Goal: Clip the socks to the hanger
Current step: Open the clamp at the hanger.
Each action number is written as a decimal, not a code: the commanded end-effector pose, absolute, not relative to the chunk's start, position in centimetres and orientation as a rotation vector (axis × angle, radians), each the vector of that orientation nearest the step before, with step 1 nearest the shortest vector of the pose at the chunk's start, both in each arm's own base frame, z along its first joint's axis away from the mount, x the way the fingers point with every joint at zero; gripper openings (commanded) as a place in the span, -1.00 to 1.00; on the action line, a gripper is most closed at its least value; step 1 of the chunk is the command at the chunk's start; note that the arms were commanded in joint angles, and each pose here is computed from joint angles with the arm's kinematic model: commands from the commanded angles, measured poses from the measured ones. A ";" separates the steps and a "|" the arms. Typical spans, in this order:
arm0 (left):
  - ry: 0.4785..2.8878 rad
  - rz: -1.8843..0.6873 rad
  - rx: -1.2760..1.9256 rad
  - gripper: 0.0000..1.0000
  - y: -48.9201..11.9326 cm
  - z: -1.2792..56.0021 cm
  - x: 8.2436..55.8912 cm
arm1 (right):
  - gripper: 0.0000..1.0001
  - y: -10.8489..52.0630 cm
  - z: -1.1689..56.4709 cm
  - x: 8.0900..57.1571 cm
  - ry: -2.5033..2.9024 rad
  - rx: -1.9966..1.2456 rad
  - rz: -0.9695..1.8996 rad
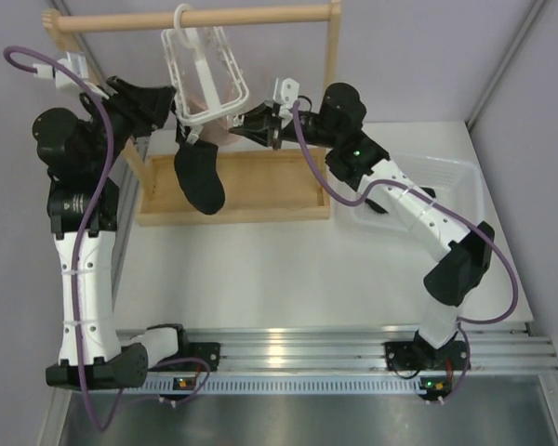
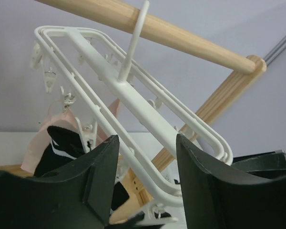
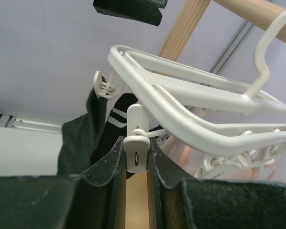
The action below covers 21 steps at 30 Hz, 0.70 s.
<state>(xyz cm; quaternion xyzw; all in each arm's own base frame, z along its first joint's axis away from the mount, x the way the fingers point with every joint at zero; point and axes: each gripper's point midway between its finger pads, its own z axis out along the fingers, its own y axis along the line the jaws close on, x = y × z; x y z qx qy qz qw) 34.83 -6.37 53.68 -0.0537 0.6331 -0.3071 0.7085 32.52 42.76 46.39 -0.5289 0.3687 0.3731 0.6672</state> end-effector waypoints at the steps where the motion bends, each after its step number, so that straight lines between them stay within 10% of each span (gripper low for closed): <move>1: 1.426 -0.721 -0.050 0.11 -7.5 53.8 31.8 | -1.00 44.4 48.9 30.7 0.743 -1.194 0.833; 21: 1.475 -0.855 0.187 0.08 -11.1 49.4 26.8 | -1.00 47.0 46.9 30.8 0.946 -1.119 0.844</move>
